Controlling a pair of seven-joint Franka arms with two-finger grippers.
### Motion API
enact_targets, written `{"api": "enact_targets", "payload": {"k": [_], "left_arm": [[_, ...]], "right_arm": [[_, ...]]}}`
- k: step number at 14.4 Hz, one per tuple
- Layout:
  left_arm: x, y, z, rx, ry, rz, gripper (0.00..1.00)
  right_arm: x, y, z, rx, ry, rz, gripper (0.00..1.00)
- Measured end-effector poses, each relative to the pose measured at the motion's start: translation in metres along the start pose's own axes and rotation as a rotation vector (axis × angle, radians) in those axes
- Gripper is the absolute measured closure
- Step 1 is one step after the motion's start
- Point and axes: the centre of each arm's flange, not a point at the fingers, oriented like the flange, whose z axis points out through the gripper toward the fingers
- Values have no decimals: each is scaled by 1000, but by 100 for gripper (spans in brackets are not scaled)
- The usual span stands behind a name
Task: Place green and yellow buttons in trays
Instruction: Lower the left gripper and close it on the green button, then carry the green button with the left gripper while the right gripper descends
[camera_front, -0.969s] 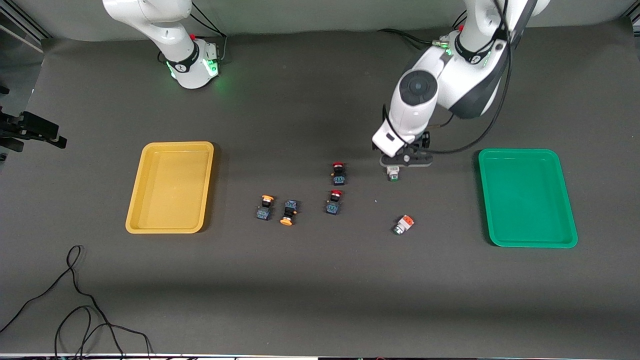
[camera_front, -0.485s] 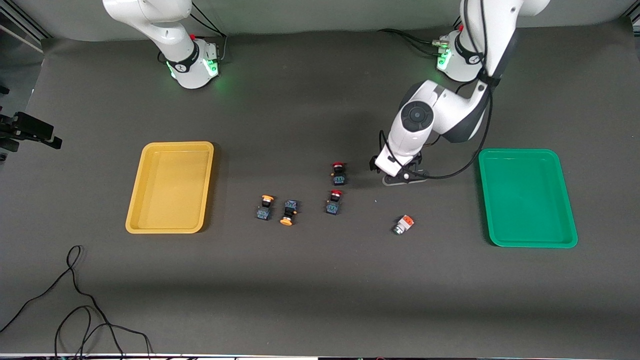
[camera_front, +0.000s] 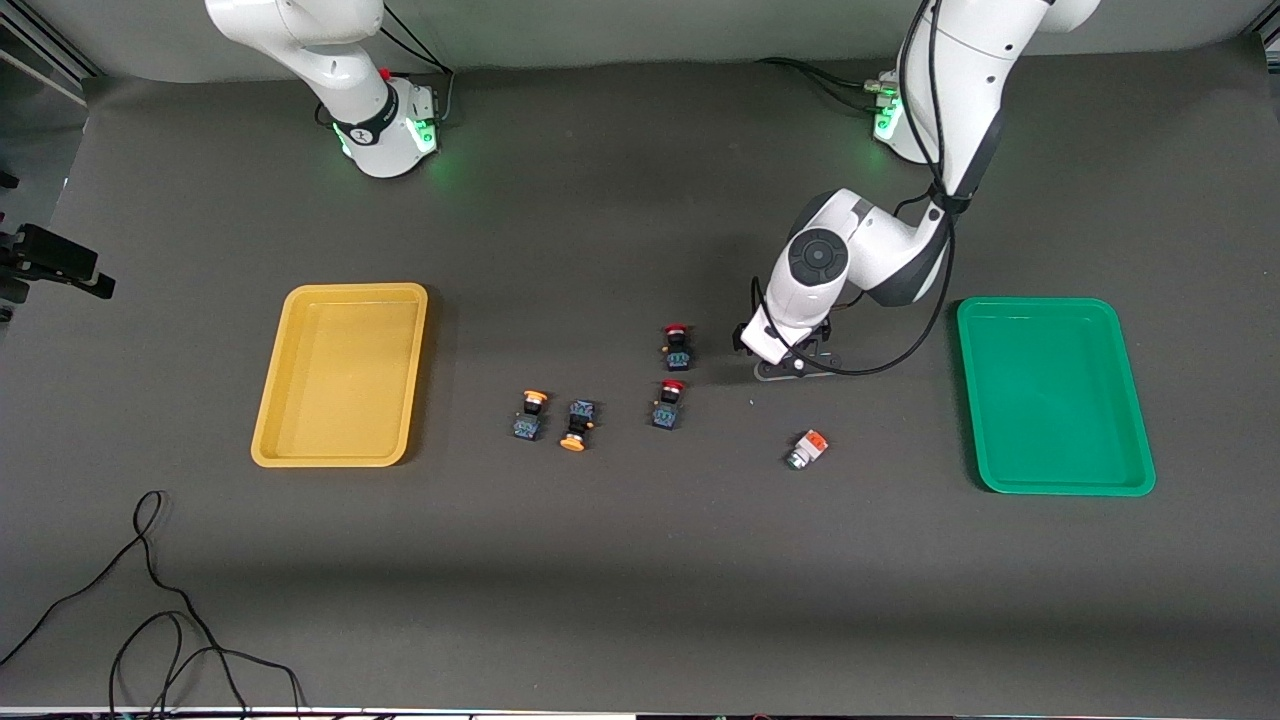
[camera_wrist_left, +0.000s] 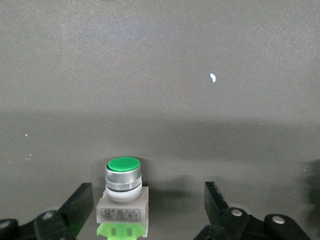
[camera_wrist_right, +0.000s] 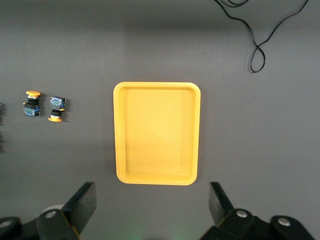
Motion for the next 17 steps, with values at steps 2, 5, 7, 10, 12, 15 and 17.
{"api": "enact_targets", "payload": {"k": [2,5,7,10,12,15,17], "left_arm": [[-5,1,3,9,0,31,1],[-14,0,11,3,3,52,4],[-16,-1,12,3,2,55,21],[-13,1,6,-5,14,55,56],[-8,3,-12,-16,38,50,59],[8,7,-91,29,13,16,59],[17,11,-179,50,-5,-12,59]], "right_arm": [[0,0,0,0,4,0,0],[2,0,-1,-2,15,0,0],[2,0,-1,-2,15,0,0],[2,0,0,-1,13,0,0],[4,1,2,-1,8,1,0],[4,1,4,1,6,2,0],[6,-9,5,12,2,-15,0]]}}
